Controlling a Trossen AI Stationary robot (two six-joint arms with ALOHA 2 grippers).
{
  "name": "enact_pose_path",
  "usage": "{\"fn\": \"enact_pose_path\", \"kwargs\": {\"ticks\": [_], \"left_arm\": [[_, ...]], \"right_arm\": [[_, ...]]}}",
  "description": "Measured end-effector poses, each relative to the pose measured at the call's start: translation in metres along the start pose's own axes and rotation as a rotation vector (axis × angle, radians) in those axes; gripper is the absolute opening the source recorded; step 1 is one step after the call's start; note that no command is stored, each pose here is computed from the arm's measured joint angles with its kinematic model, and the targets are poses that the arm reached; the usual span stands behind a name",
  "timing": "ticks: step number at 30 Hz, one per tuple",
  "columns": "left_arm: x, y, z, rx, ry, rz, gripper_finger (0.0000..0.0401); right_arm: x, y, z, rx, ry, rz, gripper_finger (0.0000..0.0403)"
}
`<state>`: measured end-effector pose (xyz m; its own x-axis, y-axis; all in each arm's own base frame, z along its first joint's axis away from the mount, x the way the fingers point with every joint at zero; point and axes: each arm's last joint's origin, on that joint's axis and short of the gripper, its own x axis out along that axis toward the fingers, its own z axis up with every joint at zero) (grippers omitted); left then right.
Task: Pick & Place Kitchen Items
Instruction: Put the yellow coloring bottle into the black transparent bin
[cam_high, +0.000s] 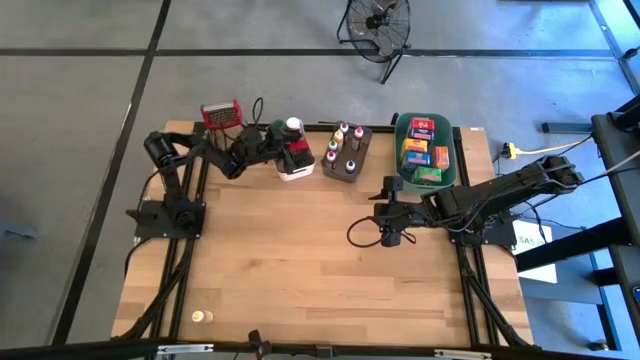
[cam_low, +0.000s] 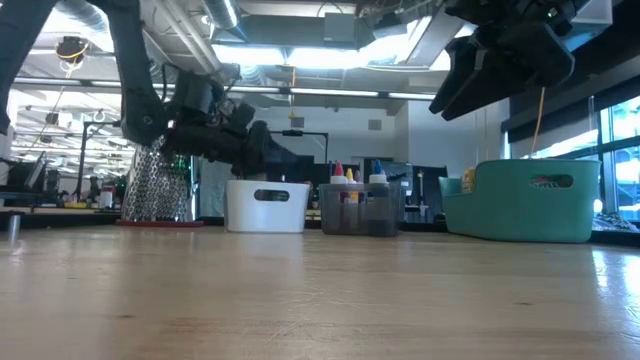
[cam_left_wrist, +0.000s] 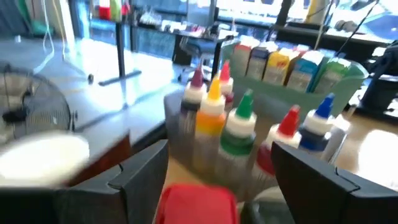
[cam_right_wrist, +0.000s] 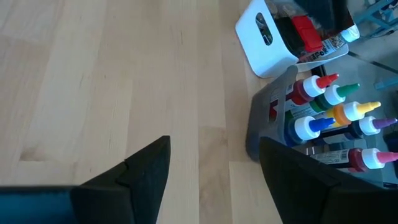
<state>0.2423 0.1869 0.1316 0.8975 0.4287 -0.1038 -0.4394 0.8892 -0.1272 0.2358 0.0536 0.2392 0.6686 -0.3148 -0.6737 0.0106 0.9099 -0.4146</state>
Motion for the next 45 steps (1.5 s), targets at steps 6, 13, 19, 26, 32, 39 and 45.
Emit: {"fn": "enact_pose_path", "kwargs": {"ticks": [6,13,19,26,32,39,45], "left_arm": [[-0.006,-0.011,0.028,0.052,-0.098,-0.034,0.0277],[-0.029,-0.042,0.071,0.085,-0.115,-0.179,0.0274],[-0.071,-0.090,0.101,0.302,-0.076,-0.066,0.0274],[-0.129,-0.140,0.133,0.398,0.014,-0.021,0.0274],[-0.164,-0.178,0.145,0.382,0.135,-0.051,0.0274],[-0.190,-0.237,0.140,0.395,0.207,-0.218,0.0274],[-0.211,-0.295,0.131,0.458,0.293,-0.331,0.0274]], "right_arm": [[0.000,0.001,0.000,0.000,-0.002,0.026,0.0245],[0.000,0.002,0.000,0.000,-0.004,0.050,0.0245],[0.000,0.002,0.000,0.001,-0.007,0.069,0.0245],[0.000,0.002,0.002,0.050,-0.025,0.081,0.0245],[-0.001,0.005,0.010,0.086,-0.100,0.185,0.0245],[-0.006,0.013,0.019,0.139,-0.190,0.427,0.0245],[-0.020,0.033,0.027,0.146,-0.277,0.547,0.0245]]}}
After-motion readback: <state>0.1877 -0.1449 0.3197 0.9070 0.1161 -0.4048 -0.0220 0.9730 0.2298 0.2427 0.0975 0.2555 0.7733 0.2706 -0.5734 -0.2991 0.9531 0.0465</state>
